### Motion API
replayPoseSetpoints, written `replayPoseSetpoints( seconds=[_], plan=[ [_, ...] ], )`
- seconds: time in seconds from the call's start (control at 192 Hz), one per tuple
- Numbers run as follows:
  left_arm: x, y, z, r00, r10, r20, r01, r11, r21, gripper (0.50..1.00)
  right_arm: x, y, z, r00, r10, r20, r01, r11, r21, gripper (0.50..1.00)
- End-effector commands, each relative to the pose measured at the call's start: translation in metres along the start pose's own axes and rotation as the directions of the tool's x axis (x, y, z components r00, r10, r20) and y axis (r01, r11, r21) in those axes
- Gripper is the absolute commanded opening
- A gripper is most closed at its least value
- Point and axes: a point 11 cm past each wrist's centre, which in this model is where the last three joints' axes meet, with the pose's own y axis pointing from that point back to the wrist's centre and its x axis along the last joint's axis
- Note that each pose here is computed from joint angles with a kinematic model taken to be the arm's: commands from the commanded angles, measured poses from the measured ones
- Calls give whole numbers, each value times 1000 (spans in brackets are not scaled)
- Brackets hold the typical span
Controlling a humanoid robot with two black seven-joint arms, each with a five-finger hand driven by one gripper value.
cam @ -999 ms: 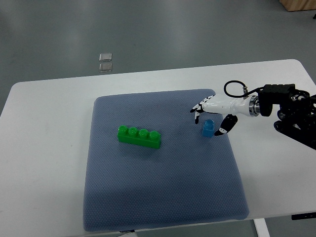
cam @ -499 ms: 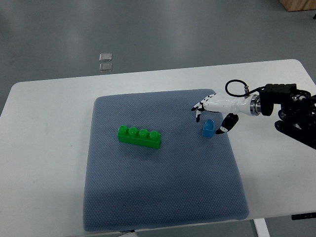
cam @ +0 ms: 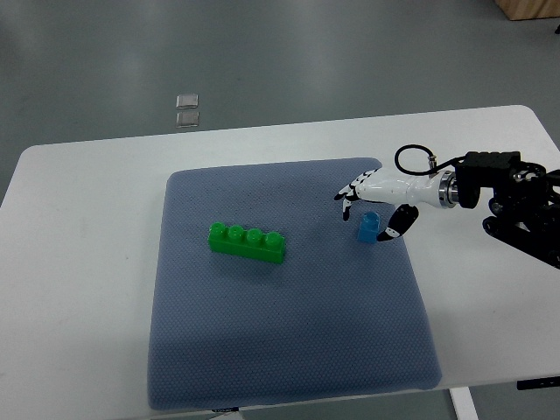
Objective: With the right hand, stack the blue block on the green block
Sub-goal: 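Position the right hand's fingers around the blue block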
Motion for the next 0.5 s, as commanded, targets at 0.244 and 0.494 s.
replayPoseSetpoints(
  seconds=[0.244, 0.494],
  plan=[
    [0, 0, 0, 1000, 0, 0, 0, 1000, 0, 1000, -2, 1, 2, 1000, 8, -9, -8, 1000, -6, 860],
    [0, 0, 0, 1000, 0, 0, 0, 1000, 0, 1000, 0, 1, -4, 996, 54, -74, -51, 998, 42, 856]
  ],
)
